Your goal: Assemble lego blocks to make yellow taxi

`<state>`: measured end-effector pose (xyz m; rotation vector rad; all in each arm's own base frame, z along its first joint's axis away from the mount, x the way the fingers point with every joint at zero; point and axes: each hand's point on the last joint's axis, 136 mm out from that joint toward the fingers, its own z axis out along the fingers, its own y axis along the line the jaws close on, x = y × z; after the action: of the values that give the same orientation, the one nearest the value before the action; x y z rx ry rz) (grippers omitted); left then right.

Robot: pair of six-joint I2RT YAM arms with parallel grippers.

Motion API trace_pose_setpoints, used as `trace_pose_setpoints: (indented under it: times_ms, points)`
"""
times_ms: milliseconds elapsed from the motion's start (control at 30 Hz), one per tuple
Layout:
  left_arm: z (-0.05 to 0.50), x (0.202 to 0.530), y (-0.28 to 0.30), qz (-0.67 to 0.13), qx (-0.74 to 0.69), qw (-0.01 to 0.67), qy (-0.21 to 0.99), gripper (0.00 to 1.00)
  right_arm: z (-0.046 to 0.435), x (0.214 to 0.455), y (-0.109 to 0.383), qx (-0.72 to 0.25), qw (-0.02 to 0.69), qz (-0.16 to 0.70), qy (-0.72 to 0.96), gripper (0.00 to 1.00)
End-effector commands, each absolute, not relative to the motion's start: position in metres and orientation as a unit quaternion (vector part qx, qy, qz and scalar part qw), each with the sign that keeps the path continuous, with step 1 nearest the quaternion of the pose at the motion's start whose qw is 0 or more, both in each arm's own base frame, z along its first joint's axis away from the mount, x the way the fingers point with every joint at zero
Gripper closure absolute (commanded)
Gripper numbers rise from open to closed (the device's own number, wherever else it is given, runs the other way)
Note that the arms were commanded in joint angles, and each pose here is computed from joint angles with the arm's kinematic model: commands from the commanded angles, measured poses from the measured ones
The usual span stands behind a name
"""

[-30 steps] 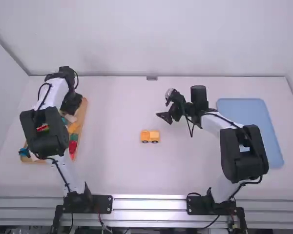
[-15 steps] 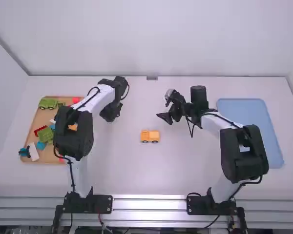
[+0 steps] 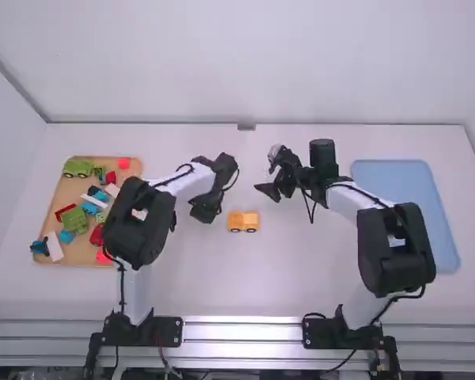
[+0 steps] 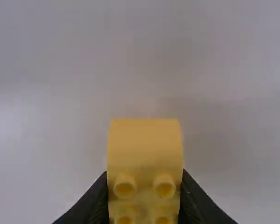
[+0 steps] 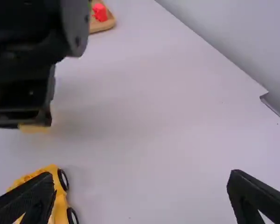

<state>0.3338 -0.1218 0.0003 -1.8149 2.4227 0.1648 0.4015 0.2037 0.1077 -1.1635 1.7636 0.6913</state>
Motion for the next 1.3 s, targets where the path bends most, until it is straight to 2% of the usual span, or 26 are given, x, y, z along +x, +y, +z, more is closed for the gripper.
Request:
trace_pose_setpoints:
  times_ms: [0,200,300,433,567,833,867,900,933,967,1033,1100,1133,1167,1267]
  points:
    - [0.013,0.327,-0.125,0.017,-0.619,0.043,0.784,0.97,0.109,0.400,0.199,-0.466,0.445,0.281,0.711,0.01]
    - [0.006,0.316,-0.126,-0.021,-0.660,0.048,0.749,0.98,0.109,0.403,0.194,-0.456,0.444,0.282,0.717,0.01]
    - [-0.003,0.327,-0.131,-0.060,-0.659,0.063,0.747,0.98,0.108,0.401,0.197,-0.459,0.442,0.284,0.716,0.02]
    - [-0.007,0.329,-0.133,-0.073,-0.661,0.066,0.744,0.98,0.108,0.399,0.201,-0.462,0.440,0.286,0.714,0.01]
    - [-0.009,0.324,-0.140,-0.083,-0.702,0.037,0.707,0.98,0.108,0.398,0.203,-0.464,0.440,0.287,0.713,0.01]
    - [-0.009,0.324,-0.138,-0.079,-0.710,0.039,0.699,0.96,0.108,0.398,0.203,-0.464,0.439,0.287,0.713,0.01]
    - [-0.008,0.325,-0.138,-0.081,-0.709,0.041,0.699,0.90,0.108,0.398,0.203,-0.464,0.439,0.287,0.713,0.02]
    - [-0.008,0.326,-0.139,-0.083,-0.709,0.040,0.699,0.60,0.108,0.397,0.203,-0.465,0.439,0.288,0.713,0.02]
    - [-0.008,0.326,-0.139,-0.085,-0.709,0.040,0.699,0.47,0.108,0.397,0.203,-0.465,0.439,0.287,0.713,0.01]
    - [-0.008,0.327,-0.139,-0.086,-0.709,0.042,0.699,0.30,0.108,0.397,0.203,-0.464,0.439,0.287,0.713,0.02]
    - [-0.008,0.327,-0.139,-0.087,-0.709,0.041,0.699,0.18,0.108,0.397,0.203,-0.464,0.439,0.288,0.713,0.01]
    - [-0.008,0.327,-0.139,-0.087,-0.709,0.042,0.698,0.12,0.108,0.397,0.203,-0.464,0.439,0.287,0.713,0.01]
    - [-0.008,0.329,-0.136,-0.089,-0.716,0.042,0.691,0.04,0.108,0.397,0.203,-0.465,0.439,0.287,0.713,0.01]
    - [-0.008,0.330,-0.135,-0.088,-0.722,0.042,0.685,0.01,0.108,0.398,0.203,-0.465,0.439,0.287,0.713,0.01]
    - [-0.005,0.332,-0.132,-0.092,-0.726,0.041,0.681,0.01,0.108,0.398,0.203,-0.464,0.439,0.287,0.714,0.01]
